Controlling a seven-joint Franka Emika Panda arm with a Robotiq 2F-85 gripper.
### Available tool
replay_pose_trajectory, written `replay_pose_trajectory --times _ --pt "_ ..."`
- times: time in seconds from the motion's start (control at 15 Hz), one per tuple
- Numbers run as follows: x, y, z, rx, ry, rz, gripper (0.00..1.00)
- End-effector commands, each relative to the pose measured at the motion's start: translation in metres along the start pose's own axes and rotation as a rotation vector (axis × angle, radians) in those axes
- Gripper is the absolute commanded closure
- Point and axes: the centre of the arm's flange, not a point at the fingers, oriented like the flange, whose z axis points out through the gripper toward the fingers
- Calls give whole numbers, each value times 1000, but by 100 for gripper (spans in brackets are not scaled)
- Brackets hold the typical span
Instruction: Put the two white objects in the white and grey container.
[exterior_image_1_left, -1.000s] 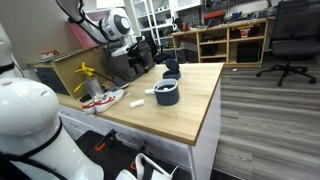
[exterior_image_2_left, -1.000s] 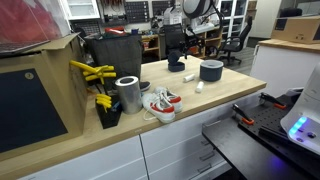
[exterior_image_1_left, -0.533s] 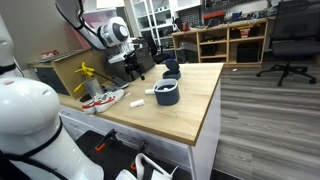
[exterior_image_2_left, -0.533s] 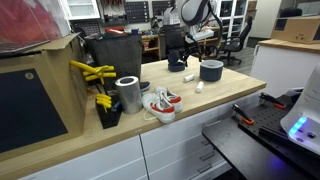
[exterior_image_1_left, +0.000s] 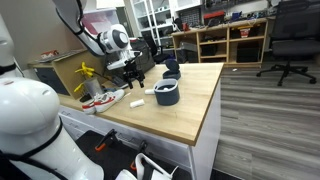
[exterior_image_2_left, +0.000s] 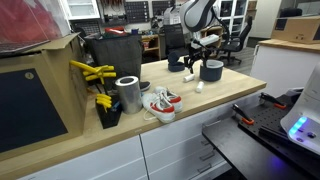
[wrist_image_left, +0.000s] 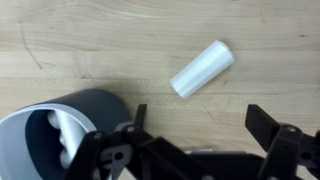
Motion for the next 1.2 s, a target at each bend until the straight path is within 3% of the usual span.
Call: replay_pose_trajectory --times 0.0,0.13,0.2,0.6,0.67,0.87,1.13 --pt "-5 15 11 -12 -11 -2 0" --pt "-8 21 -5 1 -44 10 0" --pt "-2 13 10 -6 -26 19 0" --pt "-3 17 5 -6 -31 19 0" --pt "-2 27 -9 7 -14 50 0" --pt "-1 18 5 -5 -30 25 0" --pt "-1 10 27 54 10 155 0"
